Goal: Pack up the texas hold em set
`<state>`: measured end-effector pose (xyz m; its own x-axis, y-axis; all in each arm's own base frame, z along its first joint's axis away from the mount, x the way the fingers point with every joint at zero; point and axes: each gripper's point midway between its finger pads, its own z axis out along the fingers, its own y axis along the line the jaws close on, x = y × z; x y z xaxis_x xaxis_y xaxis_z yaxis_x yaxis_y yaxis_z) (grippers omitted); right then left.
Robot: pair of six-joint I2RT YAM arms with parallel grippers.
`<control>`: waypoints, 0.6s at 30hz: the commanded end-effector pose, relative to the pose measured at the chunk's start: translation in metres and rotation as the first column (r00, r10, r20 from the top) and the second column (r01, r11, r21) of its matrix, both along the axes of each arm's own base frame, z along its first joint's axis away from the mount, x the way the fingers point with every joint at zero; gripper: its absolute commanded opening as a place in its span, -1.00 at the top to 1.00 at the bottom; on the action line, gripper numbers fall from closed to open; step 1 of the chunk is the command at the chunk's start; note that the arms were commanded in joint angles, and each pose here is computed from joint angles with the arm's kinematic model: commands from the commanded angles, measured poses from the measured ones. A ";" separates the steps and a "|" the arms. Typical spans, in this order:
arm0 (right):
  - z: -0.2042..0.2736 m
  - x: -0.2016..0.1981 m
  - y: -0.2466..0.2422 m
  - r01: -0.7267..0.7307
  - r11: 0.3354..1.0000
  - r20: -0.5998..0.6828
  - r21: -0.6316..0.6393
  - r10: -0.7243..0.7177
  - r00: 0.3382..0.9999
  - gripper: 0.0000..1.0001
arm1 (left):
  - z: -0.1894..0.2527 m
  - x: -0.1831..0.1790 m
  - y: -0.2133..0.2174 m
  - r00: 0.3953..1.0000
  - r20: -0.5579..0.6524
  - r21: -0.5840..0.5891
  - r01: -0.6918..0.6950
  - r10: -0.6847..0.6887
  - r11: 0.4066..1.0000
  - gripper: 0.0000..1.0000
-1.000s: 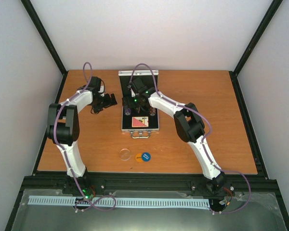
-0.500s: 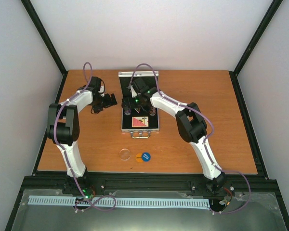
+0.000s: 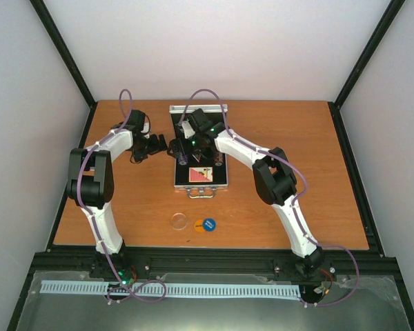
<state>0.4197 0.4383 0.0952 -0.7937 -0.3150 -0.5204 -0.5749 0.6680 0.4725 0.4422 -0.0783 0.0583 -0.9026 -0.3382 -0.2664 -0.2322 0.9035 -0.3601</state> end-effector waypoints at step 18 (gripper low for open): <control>-0.065 0.016 -0.040 0.107 0.950 0.011 -0.293 -0.108 0.994 -1.00 | 0.000 0.009 0.000 1.000 0.005 0.010 0.011 -0.011 1.000 -1.00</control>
<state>0.4350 0.4307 0.0687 -0.8020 -0.3409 -0.4905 -0.5489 0.7446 0.3799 0.4451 -0.0759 0.0560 -0.9011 -0.3404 -0.2687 -0.2381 0.9061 -0.3496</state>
